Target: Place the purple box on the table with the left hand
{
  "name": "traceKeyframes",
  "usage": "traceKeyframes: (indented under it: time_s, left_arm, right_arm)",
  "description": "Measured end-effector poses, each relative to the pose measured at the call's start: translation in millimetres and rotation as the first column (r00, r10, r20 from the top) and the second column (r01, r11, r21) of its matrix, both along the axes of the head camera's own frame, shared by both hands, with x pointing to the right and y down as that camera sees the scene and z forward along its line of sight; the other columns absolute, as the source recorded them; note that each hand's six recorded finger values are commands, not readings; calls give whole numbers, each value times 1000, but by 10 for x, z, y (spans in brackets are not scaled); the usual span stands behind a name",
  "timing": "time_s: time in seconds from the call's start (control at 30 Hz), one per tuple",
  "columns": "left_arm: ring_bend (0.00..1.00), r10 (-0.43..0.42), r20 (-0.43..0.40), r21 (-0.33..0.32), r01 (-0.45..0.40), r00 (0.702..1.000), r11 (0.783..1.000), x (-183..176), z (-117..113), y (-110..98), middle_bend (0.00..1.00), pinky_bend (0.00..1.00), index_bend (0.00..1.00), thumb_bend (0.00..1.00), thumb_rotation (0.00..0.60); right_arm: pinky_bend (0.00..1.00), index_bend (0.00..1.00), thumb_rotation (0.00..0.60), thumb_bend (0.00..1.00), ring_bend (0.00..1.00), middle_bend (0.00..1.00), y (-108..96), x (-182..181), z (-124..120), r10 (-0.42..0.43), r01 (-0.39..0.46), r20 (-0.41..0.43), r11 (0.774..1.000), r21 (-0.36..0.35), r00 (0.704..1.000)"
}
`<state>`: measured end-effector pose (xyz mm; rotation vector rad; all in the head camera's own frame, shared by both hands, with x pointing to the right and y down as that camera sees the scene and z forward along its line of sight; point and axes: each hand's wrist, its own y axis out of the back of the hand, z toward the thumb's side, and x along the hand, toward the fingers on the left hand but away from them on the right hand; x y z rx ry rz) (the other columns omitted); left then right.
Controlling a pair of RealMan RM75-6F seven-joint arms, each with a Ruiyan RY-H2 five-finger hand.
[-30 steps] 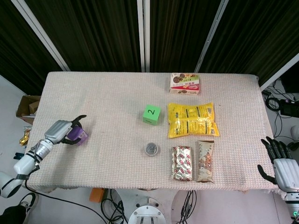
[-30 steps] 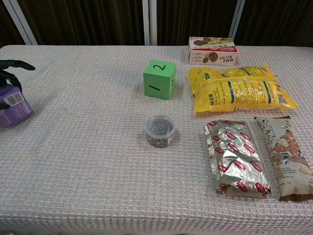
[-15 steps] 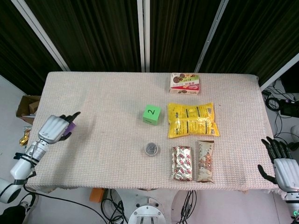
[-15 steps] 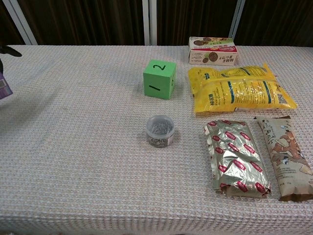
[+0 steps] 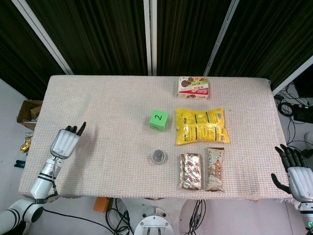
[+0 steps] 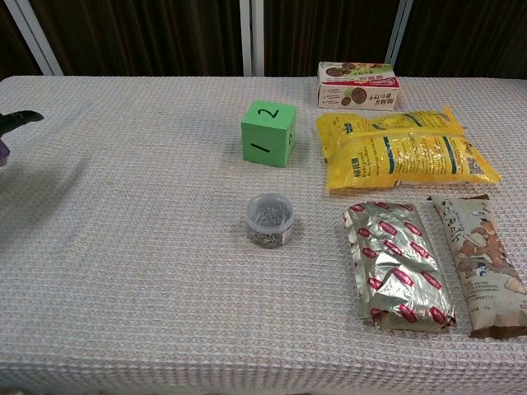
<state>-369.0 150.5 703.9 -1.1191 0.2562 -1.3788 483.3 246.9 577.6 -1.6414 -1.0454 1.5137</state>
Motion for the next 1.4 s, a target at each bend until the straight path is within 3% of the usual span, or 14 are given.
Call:
traceKeyframes:
  time_s: [0.1, 0.2, 0.3, 0.47, 0.6, 0.73, 0.9, 1.0, 1.2, 1.27, 1.4]
  left_arm:
    - [574, 16, -4, 8, -16, 1000, 1000, 33, 3, 14, 366, 915, 78, 380, 600]
    - [457, 6, -29, -8, -6, 1000, 1000, 49, 13, 32, 279, 838, 56, 222, 600]
    - [414, -15, -76, -38, 12, 997, 999, 70, 22, 53, 235, 824, 51, 132, 600]
    - [305, -54, -158, -90, 40, 986, 995, 109, 31, 84, 171, 824, 37, 103, 600]
    - [286, -86, -227, -129, 58, 970, 990, 151, 3, 105, 168, 824, 37, 76, 599]
    - [286, -105, -291, -154, 62, 951, 986, 201, -83, 129, 167, 804, 37, 28, 481]
    - [284, -136, -348, -156, 86, 928, 984, 196, -250, 154, 167, 730, 37, 18, 439]
    - [253, -178, -398, -147, 129, 900, 981, 134, -394, 144, 167, 633, 38, 18, 408]
    - [67, -271, -523, -102, 256, 808, 961, -222, -786, 150, 68, 257, 39, 18, 204]
    - [42, -300, -542, -86, 303, 785, 949, -445, -948, 235, 36, 202, 41, 22, 150]
    - [28, -383, -488, -112, 378, 785, 919, -877, -1152, 531, 12, 185, 41, 26, 98]
  right_arm:
    - [0, 0, 600, 278, 0, 0, 2, 7, 18, 1, -1, 0, 1000, -5, 1000]
    - [0, 0, 600, 278, 0, 0, 1, 15, 23, 4, -4, -1, 1000, -5, 1000]
    - [0, 0, 600, 277, 0, 0, 1, 23, 20, 6, -6, -2, 1000, -5, 1000]
    - [0, 0, 600, 277, 0, 0, 6, 41, 7, 13, -13, -4, 1000, -3, 1000]
    - [0, 0, 600, 277, 0, 0, 3, 55, -5, 18, -18, -5, 1000, -1, 1000]
    - [0, 0, 600, 278, 0, 0, 2, 57, 1, 19, -19, -6, 1000, -4, 1000]
    - [0, 0, 600, 278, 0, 0, -4, 58, 7, 19, -19, -6, 1000, -2, 1000]
    - [0, 0, 600, 277, 0, 0, -17, 52, -14, 18, -18, -1, 1000, 14, 1000]
    - [0, 0, 600, 232, 0, 0, -55, 62, -102, -17, 19, -27, 995, 98, 1000]
    - [0, 0, 600, 224, 0, 0, -49, 89, -103, -37, 44, -67, 992, 115, 997]
    - [0, 0, 600, 214, 0, 0, -10, 138, -53, -61, 77, -138, 991, 113, 989]
